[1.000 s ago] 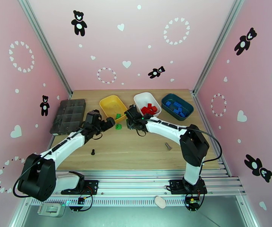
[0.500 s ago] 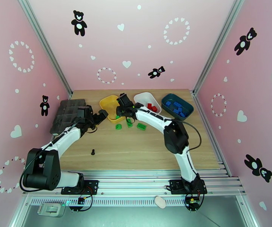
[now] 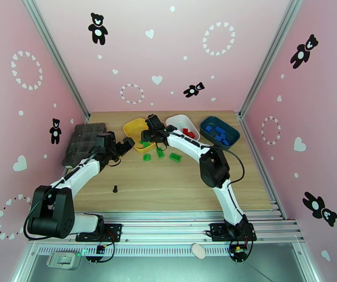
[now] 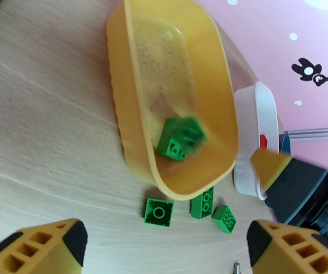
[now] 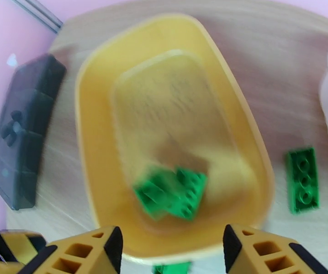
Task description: Sort the legos into containers by color
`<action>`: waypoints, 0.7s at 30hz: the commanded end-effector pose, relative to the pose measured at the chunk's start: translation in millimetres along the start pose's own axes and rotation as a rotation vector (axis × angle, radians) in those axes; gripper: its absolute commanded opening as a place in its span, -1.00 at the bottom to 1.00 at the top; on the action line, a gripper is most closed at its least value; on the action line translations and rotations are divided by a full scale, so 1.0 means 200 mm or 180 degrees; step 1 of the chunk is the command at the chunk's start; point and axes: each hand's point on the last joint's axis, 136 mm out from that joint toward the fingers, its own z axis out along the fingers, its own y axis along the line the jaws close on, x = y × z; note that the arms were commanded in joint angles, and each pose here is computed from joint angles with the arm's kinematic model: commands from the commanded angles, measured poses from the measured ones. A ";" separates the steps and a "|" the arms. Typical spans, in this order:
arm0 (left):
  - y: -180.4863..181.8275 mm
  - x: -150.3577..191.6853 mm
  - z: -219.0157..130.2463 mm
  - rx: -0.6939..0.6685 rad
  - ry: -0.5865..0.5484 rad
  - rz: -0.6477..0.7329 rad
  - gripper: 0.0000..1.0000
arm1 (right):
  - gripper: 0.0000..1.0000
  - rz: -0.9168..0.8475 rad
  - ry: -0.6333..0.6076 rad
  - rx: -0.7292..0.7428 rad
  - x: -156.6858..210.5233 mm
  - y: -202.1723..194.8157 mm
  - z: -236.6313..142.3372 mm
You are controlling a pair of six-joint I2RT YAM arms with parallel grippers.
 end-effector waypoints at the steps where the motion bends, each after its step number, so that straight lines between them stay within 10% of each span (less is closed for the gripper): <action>1: -0.02 0.08 -0.04 -0.0086 0.0017 0.0201 0.96 | 0.30 -0.0126 -0.0235 0.0100 -0.07 -0.03 -0.24; 21: 0.02 0.45 0.24 -0.1018 0.0367 0.1182 0.48 | 0.22 -0.0208 0.0005 0.0763 0.46 -0.50 -0.56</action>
